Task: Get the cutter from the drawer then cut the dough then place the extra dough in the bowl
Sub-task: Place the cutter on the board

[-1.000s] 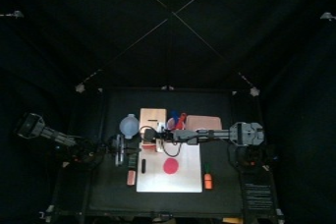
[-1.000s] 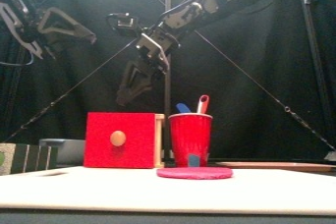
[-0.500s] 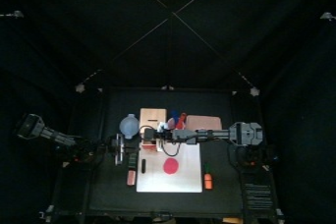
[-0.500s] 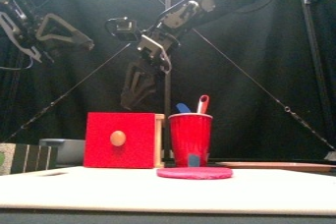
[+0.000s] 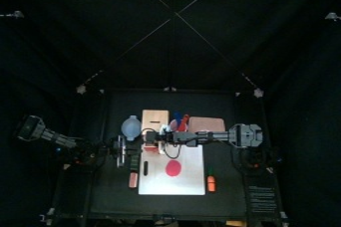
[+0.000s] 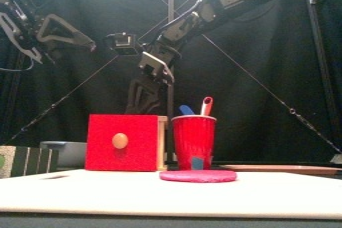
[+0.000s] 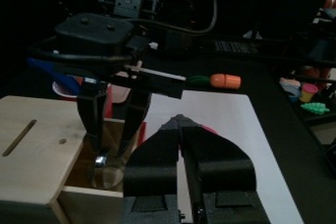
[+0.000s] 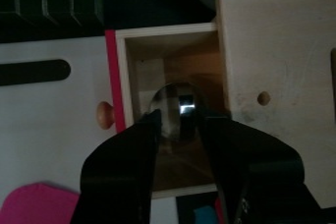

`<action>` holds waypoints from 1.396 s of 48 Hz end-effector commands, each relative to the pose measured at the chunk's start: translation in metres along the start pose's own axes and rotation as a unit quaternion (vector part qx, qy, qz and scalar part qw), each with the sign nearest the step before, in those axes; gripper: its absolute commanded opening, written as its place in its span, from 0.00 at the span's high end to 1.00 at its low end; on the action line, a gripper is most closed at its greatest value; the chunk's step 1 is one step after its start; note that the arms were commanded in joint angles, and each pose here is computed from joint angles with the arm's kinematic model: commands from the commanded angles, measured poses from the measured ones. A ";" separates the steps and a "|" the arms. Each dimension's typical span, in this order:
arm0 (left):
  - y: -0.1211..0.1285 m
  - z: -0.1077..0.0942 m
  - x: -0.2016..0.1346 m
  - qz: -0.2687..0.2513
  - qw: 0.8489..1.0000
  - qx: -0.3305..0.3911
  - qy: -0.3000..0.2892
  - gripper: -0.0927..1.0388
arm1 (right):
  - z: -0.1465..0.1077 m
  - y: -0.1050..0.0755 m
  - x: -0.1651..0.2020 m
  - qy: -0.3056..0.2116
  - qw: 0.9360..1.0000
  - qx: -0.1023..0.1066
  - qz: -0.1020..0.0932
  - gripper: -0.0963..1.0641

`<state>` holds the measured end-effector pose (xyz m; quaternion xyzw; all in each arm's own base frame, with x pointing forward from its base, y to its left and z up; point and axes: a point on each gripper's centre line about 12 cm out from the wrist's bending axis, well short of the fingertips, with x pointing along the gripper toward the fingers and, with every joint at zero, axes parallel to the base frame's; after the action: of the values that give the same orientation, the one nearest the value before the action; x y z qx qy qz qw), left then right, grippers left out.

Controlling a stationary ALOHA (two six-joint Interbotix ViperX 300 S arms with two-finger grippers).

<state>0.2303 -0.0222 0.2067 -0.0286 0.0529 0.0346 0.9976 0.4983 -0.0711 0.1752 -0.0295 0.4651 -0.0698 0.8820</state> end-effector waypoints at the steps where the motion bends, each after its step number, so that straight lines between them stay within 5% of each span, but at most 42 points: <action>1: 0.000 0.005 0.002 0.002 1.000 -0.001 -0.011 0.61 | 0.015 -0.007 -0.012 -0.023 1.000 -0.004 -0.009 0.29; 22: 0.001 0.003 0.000 0.002 1.000 0.000 -0.008 0.61 | 0.012 -0.006 0.004 -0.012 1.000 -0.012 -0.012 0.31; 36: 0.001 0.000 0.000 0.003 1.000 -0.001 -0.004 0.61 | 0.011 -0.007 0.004 -0.009 1.000 -0.010 -0.012 0.52; 57: 0.008 -0.007 -0.003 0.016 1.000 -0.004 0.006 0.61 | 0.051 -0.001 -0.042 -0.039 0.999 -0.016 -0.016 0.56; 67: 0.009 -0.008 -0.003 0.018 1.000 -0.005 0.008 0.61 | 0.064 -0.002 -0.060 -0.034 0.998 -0.033 -0.035 0.56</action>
<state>0.2233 -0.0151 0.1950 -0.0309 0.0688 0.0486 0.9960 0.5188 -0.0659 0.2140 -0.0652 0.4729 -0.0772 0.8753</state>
